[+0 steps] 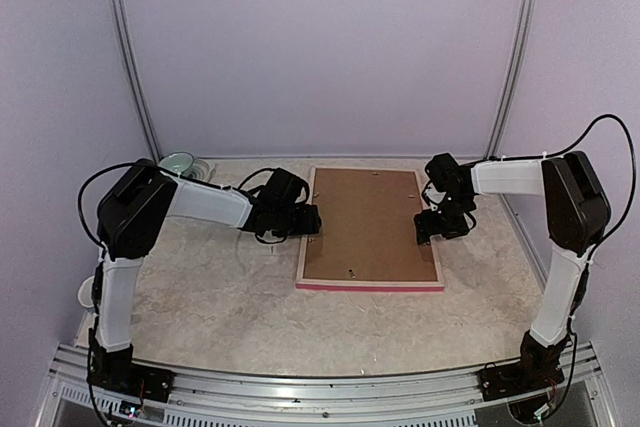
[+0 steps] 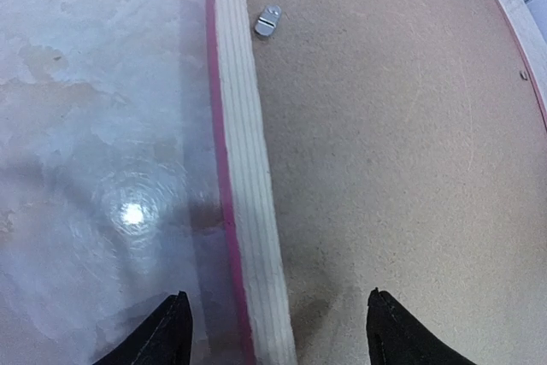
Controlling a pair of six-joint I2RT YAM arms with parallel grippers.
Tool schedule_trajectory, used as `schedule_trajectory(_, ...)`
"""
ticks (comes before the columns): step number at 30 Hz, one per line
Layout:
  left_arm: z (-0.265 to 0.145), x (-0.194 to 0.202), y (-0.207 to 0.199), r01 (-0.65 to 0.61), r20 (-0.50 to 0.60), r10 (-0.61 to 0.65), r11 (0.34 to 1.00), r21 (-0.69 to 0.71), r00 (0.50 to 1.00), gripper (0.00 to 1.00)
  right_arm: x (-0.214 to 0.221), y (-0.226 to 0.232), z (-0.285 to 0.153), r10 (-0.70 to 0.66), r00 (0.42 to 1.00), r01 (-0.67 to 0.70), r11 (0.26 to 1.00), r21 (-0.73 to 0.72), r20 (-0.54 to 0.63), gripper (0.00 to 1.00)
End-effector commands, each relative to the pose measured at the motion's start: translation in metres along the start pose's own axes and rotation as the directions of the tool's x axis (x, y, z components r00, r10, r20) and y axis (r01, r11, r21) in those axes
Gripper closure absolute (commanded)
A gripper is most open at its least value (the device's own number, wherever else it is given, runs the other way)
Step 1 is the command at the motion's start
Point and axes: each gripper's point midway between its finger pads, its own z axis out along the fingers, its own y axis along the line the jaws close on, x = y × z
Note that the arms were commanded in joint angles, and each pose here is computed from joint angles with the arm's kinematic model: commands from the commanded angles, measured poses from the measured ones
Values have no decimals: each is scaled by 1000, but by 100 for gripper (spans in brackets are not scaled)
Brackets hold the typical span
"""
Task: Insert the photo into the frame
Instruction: Press the fastener onto the backboard.
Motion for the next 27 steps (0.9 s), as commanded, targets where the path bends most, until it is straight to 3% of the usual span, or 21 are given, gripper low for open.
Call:
schedule_trajectory(1,-22,-41,8,28,87,-27,1000,-10,996,29,-37,-12,-29,61,990,-64,998,26,124,14)
schedule_trajectory(7,-35,-82,21,45,152,-40,999,-27,987,26,-81,-37,-48,123,961,-141,988,57,246,8)
schedule_trajectory(9,-36,-97,25,39,171,-30,998,-49,985,21,-95,-43,-53,148,947,-172,983,62,286,1)
schedule_trajectory(17,-14,-138,43,-10,218,42,989,-147,975,2,-147,-45,-51,192,908,-213,977,16,372,1)
schedule_trajectory(27,27,-138,42,-45,164,56,996,-72,985,3,-177,-43,-11,203,909,-213,977,-14,363,1)
